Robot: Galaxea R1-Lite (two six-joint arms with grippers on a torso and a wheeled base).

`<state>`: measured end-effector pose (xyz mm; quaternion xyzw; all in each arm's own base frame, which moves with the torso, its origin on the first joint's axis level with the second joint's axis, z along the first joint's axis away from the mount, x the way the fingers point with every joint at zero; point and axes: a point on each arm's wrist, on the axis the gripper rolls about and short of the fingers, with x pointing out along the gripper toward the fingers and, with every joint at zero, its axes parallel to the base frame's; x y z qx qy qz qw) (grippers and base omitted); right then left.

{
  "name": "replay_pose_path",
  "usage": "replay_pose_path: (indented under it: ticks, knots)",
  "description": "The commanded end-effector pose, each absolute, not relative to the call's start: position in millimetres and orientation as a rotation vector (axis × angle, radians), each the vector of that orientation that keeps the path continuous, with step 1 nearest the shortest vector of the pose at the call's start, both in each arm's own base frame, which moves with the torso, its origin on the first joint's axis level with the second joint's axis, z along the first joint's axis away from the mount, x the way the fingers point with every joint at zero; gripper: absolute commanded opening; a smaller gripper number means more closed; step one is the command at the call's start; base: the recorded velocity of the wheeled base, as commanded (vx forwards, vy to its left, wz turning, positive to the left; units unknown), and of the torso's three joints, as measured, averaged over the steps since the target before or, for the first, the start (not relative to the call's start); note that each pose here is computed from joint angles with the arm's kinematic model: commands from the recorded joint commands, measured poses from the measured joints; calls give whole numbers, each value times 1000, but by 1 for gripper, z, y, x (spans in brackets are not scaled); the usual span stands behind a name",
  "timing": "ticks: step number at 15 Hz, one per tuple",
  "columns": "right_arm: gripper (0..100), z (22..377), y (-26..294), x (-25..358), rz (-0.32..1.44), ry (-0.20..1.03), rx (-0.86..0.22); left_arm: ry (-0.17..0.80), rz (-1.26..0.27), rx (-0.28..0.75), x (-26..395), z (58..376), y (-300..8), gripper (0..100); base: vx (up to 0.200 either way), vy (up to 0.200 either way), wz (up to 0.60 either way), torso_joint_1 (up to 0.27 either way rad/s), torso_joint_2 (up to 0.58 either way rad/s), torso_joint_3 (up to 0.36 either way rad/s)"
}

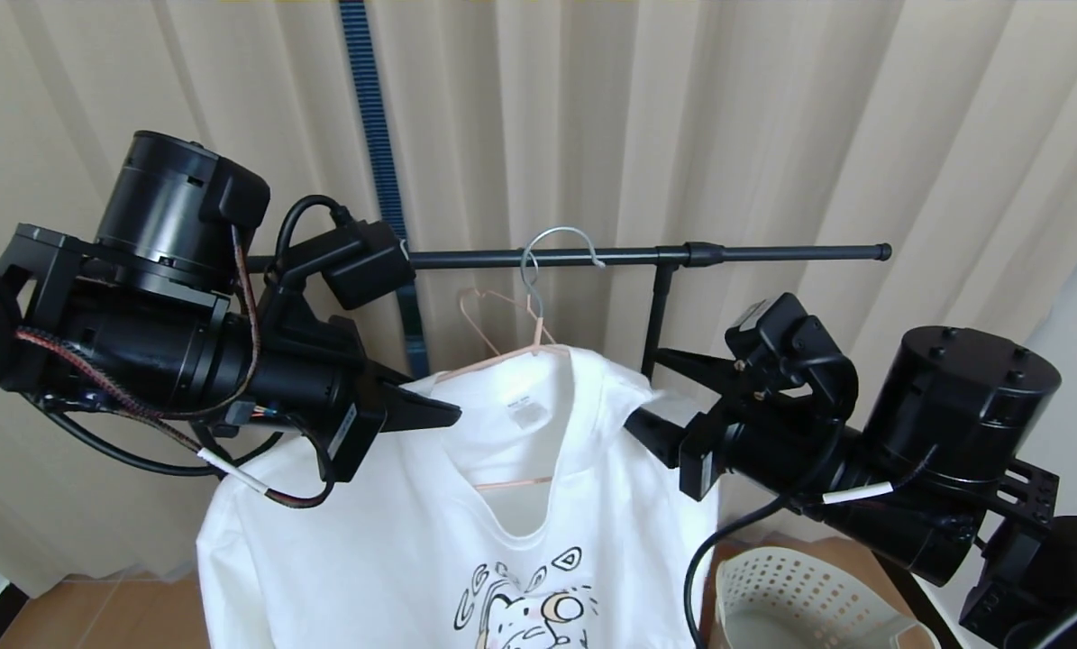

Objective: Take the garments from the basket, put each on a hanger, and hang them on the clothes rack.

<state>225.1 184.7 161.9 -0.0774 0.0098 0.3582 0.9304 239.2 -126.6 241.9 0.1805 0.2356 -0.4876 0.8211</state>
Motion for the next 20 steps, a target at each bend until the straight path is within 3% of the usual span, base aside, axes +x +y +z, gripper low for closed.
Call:
replay_pose_path:
  ticks: [1, 8, 20]
  knots:
    - [100, 166, 182, 223, 732, 8, -156, 489, -1037, 382, 237, 245, -125, 0, 0, 0, 0, 0, 0, 0]
    - [100, 181, 151, 221, 772, 17, -156, 416, -969, 405, 223, 248, -116, 0, 0, 0, 0, 0, 0, 0]
    - [100, 142, 136, 224, 831, 171, -451, 246, -883, 423, 199, 245, -101, 0, 0, 0, 0, 0, 0, 0]
